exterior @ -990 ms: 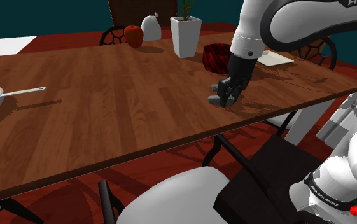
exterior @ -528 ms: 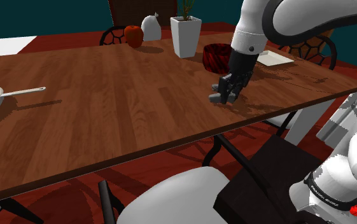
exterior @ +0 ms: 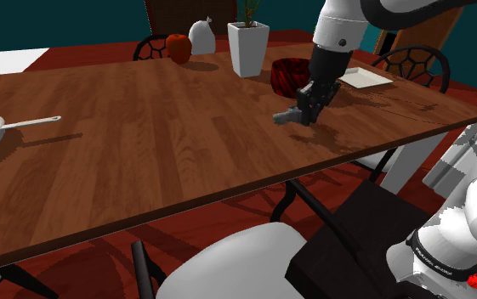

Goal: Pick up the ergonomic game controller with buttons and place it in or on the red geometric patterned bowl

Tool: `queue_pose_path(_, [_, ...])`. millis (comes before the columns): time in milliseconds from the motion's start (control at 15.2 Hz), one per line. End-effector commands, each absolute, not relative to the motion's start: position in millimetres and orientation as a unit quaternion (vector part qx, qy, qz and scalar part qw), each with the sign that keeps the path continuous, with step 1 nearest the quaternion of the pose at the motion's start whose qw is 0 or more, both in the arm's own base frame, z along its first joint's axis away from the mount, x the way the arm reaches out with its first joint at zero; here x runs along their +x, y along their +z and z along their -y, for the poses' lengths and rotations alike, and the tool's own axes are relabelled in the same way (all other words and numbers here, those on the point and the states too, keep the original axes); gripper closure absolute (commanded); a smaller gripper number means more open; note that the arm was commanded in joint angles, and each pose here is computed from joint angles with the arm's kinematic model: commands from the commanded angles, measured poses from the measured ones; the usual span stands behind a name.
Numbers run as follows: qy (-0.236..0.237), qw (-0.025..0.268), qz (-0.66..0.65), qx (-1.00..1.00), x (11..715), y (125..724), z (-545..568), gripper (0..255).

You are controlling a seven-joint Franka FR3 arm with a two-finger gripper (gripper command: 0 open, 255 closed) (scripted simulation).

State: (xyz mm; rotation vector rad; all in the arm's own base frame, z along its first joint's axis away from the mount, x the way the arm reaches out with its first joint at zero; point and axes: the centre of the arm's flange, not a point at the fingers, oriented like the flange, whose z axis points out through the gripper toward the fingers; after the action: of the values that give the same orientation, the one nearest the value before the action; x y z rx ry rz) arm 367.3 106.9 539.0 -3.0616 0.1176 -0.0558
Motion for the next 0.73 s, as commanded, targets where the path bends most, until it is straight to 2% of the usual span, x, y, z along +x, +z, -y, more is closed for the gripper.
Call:
queue_pose_path(0, [-0.018,0.039,-0.038,-0.998,367.2,550.8,-106.2,255])
queue_pose_path(660, [-0.018,0.039,-0.038,-0.998,367.2,603.7,-106.2,255])
